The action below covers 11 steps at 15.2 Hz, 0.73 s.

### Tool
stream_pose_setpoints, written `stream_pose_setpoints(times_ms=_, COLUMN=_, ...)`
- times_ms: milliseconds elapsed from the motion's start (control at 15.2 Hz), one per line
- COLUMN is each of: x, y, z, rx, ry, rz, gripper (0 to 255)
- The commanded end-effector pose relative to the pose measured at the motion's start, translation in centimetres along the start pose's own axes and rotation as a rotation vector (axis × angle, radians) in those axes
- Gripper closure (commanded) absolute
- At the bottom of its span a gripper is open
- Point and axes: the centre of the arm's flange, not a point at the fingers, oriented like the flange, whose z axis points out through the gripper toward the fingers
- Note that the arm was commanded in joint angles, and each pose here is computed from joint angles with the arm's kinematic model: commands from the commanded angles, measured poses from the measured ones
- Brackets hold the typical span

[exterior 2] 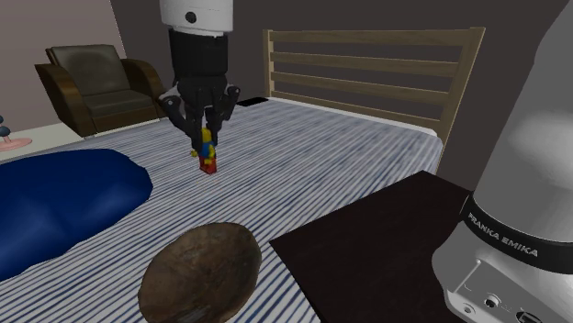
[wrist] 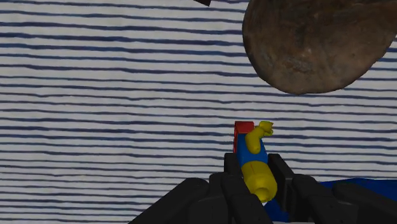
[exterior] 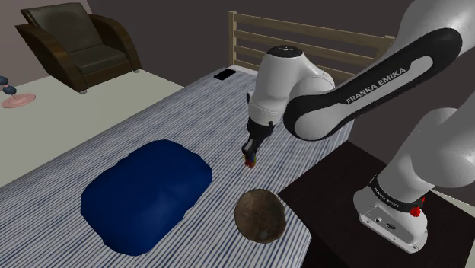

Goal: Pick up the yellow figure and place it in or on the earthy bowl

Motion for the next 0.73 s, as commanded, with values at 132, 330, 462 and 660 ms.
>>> stream_pose_setpoints(times_ms=132, x=-3.4, y=-3.3, z=-1.1, rx=0.000, ry=0.000, rz=0.000, gripper=255)
stream_pose_setpoints(times_ms=330, x=-6.3, y=-5.9, z=-2.1, rx=0.000, ry=0.000, rz=0.000, gripper=255)
stream_pose_setpoints(times_ms=462, x=-8.2, y=-7.6, z=-2.7, rx=0.000, ry=0.000, rz=0.000, gripper=255)
stream_pose_setpoints(times_ms=660, x=-10.1, y=-9.2, z=-2.2, rx=0.000, ry=0.000, rz=0.000, gripper=255)
